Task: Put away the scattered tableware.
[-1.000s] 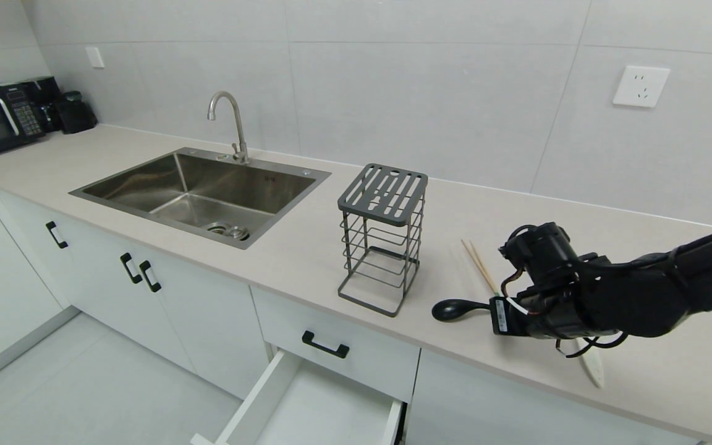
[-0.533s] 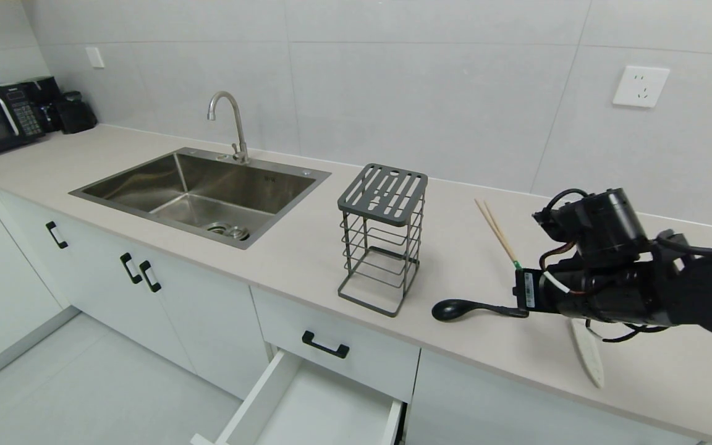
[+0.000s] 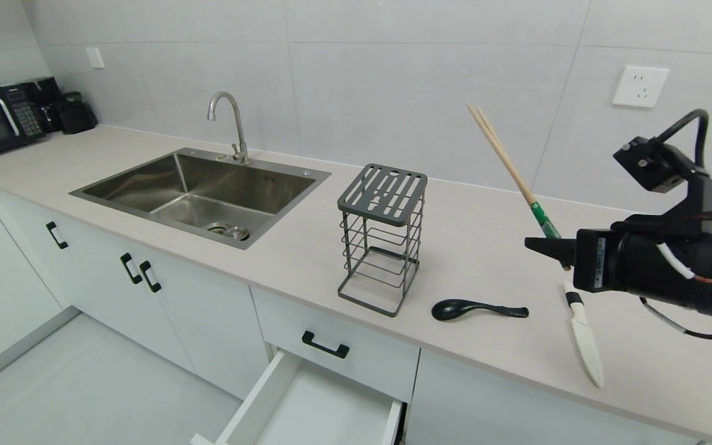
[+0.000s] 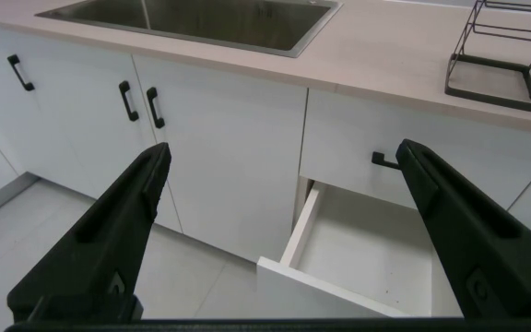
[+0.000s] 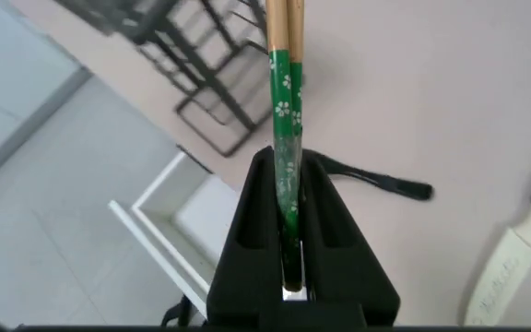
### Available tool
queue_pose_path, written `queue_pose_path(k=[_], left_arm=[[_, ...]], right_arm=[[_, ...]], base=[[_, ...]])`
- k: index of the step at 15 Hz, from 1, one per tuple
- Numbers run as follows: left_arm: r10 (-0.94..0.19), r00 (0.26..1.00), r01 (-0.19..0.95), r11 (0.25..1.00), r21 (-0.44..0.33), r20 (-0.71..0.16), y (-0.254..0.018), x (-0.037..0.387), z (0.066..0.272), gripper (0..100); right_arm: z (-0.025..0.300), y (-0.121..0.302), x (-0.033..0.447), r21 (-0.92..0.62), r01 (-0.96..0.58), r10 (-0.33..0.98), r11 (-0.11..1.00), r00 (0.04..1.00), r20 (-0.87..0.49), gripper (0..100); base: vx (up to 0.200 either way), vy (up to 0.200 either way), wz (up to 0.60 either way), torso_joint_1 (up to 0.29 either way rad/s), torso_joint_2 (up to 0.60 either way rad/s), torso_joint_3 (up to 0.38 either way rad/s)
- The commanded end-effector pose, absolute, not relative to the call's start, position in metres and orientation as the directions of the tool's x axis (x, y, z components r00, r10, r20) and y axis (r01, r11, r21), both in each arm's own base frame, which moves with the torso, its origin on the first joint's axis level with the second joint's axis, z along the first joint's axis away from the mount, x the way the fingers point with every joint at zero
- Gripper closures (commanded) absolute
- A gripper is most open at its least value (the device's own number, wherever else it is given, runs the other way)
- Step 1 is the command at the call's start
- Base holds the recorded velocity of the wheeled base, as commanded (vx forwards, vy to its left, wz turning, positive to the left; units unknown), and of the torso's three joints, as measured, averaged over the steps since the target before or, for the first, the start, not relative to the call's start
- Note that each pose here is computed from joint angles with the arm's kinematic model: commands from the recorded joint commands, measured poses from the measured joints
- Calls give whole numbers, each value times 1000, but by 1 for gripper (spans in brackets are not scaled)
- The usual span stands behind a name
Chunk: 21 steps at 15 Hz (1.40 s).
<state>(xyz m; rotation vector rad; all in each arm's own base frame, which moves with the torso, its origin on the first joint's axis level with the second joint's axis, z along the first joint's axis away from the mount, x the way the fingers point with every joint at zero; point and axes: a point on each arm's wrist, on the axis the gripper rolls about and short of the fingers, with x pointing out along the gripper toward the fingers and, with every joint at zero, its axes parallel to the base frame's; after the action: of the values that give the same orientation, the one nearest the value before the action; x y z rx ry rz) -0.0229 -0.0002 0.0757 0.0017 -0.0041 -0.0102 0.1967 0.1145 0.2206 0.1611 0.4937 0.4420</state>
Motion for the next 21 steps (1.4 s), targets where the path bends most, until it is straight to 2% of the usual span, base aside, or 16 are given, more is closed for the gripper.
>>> queue_pose_path(k=[1, 4, 6, 8, 11, 16, 21], left_arm=[[-11, 1000, 11, 1000, 2, 3, 0, -23, 76, 0], [-11, 1000, 11, 1000, 2, 2, 0, -23, 76, 0], [-9, 1000, 9, 1000, 2, 3, 0, -23, 76, 0], [-9, 1000, 9, 1000, 2, 3, 0, -23, 76, 0], [-9, 1000, 9, 1000, 2, 3, 0, -23, 76, 0], [-11, 1000, 11, 1000, 2, 3, 0, -23, 76, 0], [-9, 1000, 9, 1000, 2, 3, 0, -23, 76, 0]], right_arm=[[239, 112, 169, 239, -505, 559, 829, 758, -338, 100], [238, 114, 147, 164, -699, 708, 696, 629, -320, 100], [233, 118, 140, 164, -729, 733, 664, 591, -337, 100], [210, 139, 124, 173, -804, 780, 569, 462, -422, 100], [191, 169, 121, 187, -846, 786, 499, 351, -509, 100], [178, 189, 132, 141, -824, 727, 549, 387, -567, 100], [154, 204, 131, 75, -878, 696, 473, 320, -643, 100]], base=[[0, 0, 0, 0, 0, 0], [0, 0, 0, 0, 0, 0], [0, 0, 0, 0, 0, 0], [0, 0, 0, 0, 0, 0], [0, 0, 0, 0, 0, 0], [0, 0, 0, 0, 0, 0], [0, 0, 0, 0, 0, 0]])
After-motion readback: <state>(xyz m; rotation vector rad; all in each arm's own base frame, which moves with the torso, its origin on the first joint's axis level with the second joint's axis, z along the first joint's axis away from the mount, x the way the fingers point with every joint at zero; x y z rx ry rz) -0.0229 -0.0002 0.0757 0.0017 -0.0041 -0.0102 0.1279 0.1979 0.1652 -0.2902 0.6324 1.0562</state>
